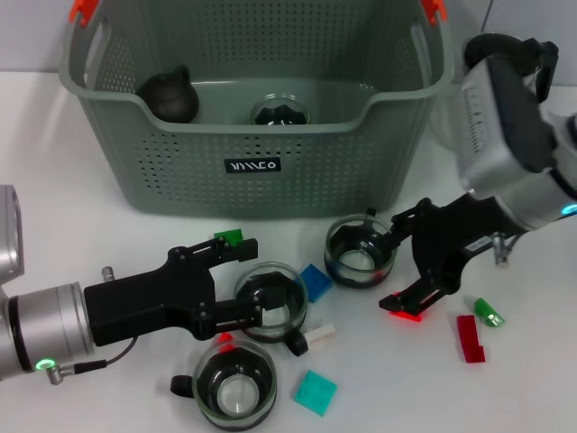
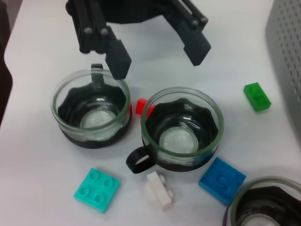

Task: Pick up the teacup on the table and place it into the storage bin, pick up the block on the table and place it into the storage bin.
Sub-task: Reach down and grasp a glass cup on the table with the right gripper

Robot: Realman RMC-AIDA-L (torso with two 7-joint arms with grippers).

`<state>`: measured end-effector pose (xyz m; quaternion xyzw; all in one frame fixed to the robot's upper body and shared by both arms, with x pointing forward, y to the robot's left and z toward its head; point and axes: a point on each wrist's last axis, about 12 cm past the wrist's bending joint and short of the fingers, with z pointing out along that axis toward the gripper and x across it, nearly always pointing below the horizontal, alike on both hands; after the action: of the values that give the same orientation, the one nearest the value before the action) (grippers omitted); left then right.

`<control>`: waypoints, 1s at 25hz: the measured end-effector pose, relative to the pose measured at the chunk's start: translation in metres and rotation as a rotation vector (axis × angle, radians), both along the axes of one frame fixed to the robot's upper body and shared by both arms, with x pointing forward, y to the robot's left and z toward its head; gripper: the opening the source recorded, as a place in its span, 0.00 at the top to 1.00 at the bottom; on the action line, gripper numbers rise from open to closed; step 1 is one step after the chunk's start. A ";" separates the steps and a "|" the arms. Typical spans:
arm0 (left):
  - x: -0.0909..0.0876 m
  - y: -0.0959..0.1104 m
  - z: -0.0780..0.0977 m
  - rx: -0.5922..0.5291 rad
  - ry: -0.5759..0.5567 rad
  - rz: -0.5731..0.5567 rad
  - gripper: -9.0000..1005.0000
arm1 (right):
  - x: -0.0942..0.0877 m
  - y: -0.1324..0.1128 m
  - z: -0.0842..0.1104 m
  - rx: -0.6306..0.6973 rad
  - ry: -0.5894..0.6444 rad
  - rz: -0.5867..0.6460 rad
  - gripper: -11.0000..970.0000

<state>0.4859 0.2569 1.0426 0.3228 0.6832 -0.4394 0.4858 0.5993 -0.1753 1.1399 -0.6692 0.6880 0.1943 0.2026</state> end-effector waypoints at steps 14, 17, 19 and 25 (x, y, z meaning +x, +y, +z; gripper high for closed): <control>0.001 0.000 0.001 0.002 -0.002 -0.001 0.19 | 0.003 0.034 -0.020 -0.114 -0.108 0.047 0.09; 0.001 0.000 0.001 0.003 -0.003 -0.001 0.19 | 0.003 0.039 -0.022 -0.134 -0.130 0.050 0.09; 0.002 0.001 0.001 0.003 -0.003 -0.001 0.19 | 0.003 0.042 -0.024 -0.144 -0.143 0.051 0.09; 0.002 0.002 0.001 0.004 -0.001 0.000 0.19 | 0.003 0.047 -0.025 -0.164 -0.145 0.054 0.13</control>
<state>0.4880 0.2586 1.0439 0.3240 0.6840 -0.4378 0.4853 0.6019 -0.1280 1.1152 -0.7142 0.6668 0.0941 0.1910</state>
